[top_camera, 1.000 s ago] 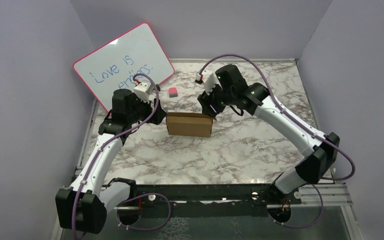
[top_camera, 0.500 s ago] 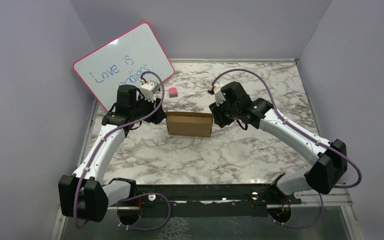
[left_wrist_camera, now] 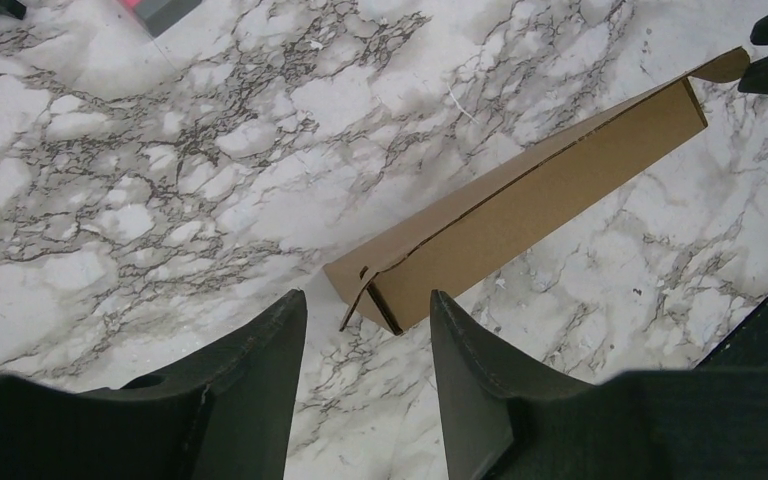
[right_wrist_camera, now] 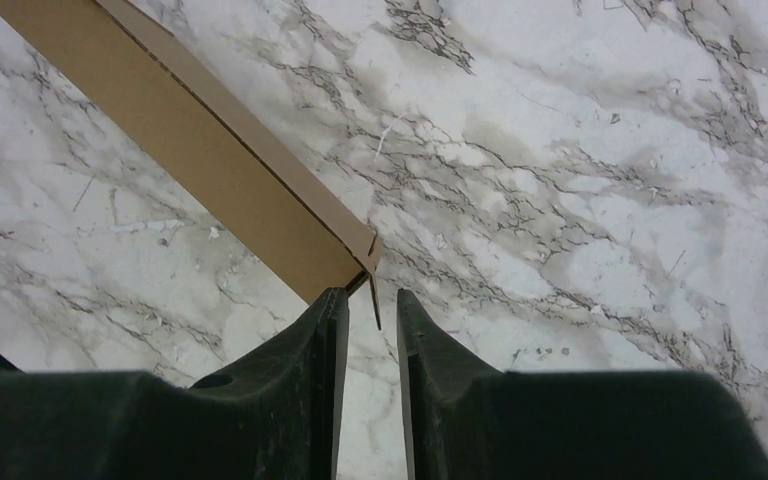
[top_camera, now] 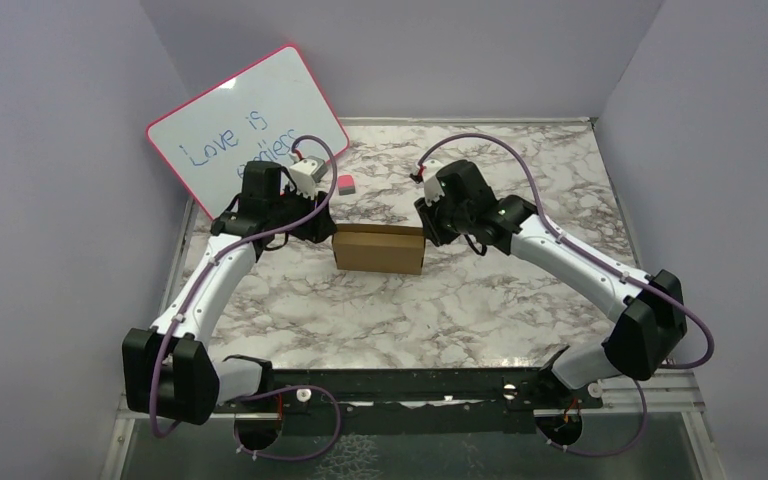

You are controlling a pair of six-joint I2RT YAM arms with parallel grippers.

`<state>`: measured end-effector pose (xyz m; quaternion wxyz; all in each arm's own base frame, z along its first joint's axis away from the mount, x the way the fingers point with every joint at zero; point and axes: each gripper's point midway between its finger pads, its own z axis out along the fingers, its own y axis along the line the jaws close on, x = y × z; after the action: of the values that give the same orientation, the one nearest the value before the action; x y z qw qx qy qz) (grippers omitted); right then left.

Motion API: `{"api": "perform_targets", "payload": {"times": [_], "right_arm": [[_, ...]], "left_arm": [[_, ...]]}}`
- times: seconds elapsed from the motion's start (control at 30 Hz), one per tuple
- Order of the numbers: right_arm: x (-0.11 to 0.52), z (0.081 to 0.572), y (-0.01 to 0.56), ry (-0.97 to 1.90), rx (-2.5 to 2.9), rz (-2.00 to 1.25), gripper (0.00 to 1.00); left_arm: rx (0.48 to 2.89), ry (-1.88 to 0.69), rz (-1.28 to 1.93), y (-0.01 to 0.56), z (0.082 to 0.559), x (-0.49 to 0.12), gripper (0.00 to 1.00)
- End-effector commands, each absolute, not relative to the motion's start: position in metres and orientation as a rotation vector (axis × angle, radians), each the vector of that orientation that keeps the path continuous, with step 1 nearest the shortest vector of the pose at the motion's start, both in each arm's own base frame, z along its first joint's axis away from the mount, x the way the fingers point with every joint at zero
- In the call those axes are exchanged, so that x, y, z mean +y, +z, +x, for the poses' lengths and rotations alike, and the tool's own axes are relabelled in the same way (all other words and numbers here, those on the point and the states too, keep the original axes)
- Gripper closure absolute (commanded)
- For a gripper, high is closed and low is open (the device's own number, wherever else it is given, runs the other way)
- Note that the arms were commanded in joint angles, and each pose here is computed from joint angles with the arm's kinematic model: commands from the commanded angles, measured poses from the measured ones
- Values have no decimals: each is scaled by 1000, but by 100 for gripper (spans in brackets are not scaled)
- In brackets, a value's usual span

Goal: Fold the paper box

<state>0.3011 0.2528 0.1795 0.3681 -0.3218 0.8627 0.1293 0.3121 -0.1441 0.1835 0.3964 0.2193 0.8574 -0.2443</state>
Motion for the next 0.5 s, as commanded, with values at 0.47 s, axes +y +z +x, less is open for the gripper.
{"api": "perform_targets", "payload": {"times": [0.47], "right_arm": [[260, 310, 173, 351, 2217, -810, 99]], "left_arm": [[2166, -714, 635, 189, 310, -162, 60]]}}
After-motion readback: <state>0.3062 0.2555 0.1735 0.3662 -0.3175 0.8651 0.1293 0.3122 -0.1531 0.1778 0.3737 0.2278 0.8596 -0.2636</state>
